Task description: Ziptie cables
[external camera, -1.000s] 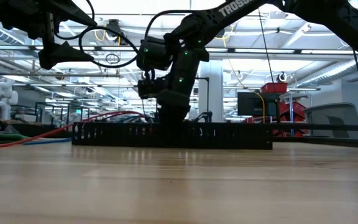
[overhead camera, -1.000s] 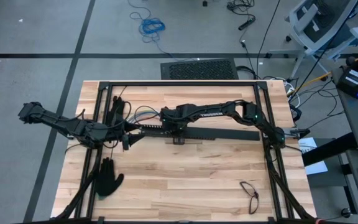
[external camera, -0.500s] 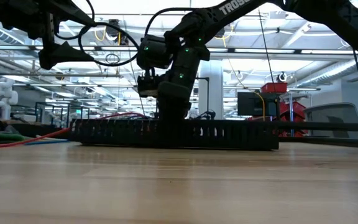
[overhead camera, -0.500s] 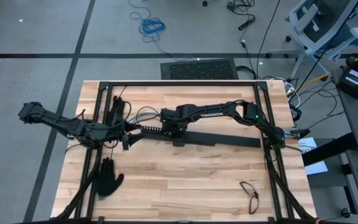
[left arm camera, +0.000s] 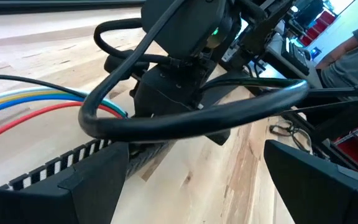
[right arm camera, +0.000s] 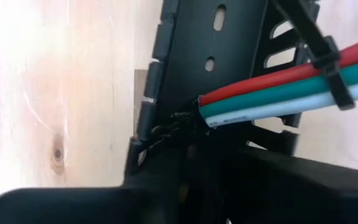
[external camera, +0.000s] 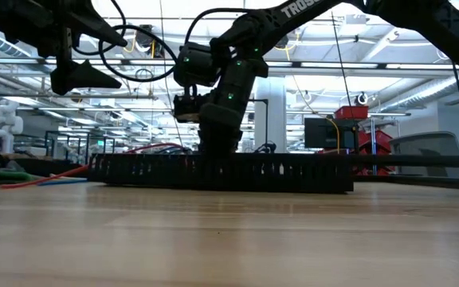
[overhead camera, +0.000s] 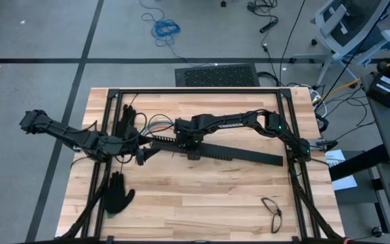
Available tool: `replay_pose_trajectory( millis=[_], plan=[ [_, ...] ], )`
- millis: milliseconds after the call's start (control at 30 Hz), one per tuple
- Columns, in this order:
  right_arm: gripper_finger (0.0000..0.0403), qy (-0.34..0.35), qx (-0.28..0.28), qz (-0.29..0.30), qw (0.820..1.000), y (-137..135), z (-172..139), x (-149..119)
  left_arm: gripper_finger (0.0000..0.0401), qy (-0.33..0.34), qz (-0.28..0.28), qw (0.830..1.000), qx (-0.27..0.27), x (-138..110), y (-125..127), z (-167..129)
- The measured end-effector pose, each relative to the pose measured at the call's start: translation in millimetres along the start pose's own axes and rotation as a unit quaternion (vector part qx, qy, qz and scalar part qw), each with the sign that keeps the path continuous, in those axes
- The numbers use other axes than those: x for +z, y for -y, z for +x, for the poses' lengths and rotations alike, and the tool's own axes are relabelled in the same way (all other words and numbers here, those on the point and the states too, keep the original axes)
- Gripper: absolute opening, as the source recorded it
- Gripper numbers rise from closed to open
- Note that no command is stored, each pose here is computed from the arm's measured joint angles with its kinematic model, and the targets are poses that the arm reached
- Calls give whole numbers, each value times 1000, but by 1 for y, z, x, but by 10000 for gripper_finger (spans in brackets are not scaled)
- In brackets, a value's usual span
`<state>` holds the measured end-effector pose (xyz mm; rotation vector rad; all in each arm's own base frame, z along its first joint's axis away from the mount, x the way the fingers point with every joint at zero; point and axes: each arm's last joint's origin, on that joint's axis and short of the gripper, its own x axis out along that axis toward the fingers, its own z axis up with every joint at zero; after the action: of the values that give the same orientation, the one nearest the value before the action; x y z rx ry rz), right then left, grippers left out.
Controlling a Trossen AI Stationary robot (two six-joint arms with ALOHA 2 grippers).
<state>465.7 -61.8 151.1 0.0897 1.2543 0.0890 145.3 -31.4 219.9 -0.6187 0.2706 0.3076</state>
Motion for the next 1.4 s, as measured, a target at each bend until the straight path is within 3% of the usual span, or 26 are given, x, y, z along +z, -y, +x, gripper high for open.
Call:
replay_pose_trajectory(
  millis=[200, 400, 567, 667, 867, 967, 1100, 1300, 1400],
  plan=[
    [12, 9, -3, -1, 1000, 0, 0, 2, 367, 2, -1, 1000, -2, 0, 1, 1],
    [17, 12, -3, 10, 1000, 1, 0, 2, 367, 15, 3, 1000, 21, 0, 0, 3],
    [13, 23, -4, 8, 1000, -1, 0, 5, 367, 25, 20, 997, 70, -7, -4, 11],
    [9, 24, -3, 7, 1000, -3, 0, 5, 367, 6, 40, 992, 117, -25, -17, 21],
    [6, 30, -2, 14, 999, -7, 1, 7, 367, -12, -5, 984, 177, -64, -51, 38],
    [6, 36, -2, 12, 999, -8, 0, 8, 367, -5, -13, 986, 164, -62, -50, 42],
    [6, 39, -1, 10, 999, -10, 0, 9, 367, 41, -4, 996, 84, -43, -33, 45],
    [6, 45, -1, 7, 999, -11, 0, 10, 367, -33, -75, 995, 58, -43, -48, 54],
    [6, 48, 0, 4, 999, -14, 0, 11, 367, -55, -113, 992, 8, -33, -54, 58]
  ],
)
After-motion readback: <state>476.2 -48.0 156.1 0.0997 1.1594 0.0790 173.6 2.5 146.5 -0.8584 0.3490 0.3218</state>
